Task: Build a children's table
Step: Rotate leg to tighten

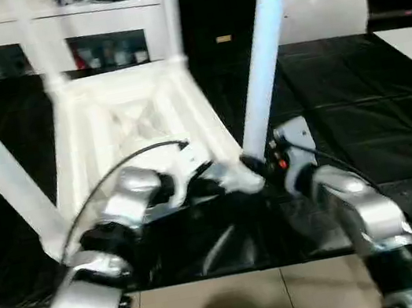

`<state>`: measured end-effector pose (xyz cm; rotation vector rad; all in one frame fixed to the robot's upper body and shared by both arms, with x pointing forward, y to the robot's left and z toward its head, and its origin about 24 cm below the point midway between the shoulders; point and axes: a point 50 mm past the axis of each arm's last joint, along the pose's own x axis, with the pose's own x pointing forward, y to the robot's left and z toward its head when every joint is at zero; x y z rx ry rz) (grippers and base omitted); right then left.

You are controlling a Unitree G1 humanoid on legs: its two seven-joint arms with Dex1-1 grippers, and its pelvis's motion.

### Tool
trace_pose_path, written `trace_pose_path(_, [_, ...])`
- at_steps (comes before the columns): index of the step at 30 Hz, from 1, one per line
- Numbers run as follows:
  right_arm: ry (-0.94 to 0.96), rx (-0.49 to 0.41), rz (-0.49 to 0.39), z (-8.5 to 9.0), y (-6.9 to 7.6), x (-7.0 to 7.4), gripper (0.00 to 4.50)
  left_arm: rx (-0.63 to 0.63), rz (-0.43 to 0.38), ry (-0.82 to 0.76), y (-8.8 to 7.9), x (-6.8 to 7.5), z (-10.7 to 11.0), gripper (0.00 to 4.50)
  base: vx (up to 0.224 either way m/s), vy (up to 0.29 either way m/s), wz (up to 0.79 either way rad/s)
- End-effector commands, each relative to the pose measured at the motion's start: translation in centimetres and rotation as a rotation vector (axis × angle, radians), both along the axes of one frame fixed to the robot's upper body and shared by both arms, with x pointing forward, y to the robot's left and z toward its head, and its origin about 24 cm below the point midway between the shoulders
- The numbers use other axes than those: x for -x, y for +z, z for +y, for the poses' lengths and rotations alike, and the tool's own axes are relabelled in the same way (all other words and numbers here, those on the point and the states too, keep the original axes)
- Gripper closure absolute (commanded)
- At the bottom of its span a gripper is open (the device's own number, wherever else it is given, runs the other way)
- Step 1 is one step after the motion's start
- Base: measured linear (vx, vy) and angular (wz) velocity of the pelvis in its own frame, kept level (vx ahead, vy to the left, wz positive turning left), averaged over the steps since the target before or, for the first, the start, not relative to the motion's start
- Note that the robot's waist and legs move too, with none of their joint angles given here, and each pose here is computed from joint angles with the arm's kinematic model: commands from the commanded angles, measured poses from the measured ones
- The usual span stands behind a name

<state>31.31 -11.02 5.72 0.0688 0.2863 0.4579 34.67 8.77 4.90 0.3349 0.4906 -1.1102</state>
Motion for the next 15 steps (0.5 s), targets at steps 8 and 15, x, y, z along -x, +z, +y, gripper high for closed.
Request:
trace_pose_path(8, [0.203, -0.059, -0.053, 4.6, 0.4, 1.1, 1.66, 0.110, -0.120, -0.064, 2.4, 0.2, -3.2, 4.50, 0.007, -0.001, 0.00])
trace_pose_path(15, [0.333, -0.007, -0.120, 0.8, 0.8, 1.9, 1.14, 0.076, -0.135, -0.200, 2.1, 1.0, -0.2, 4.50, 0.000, 0.000, 0.00])
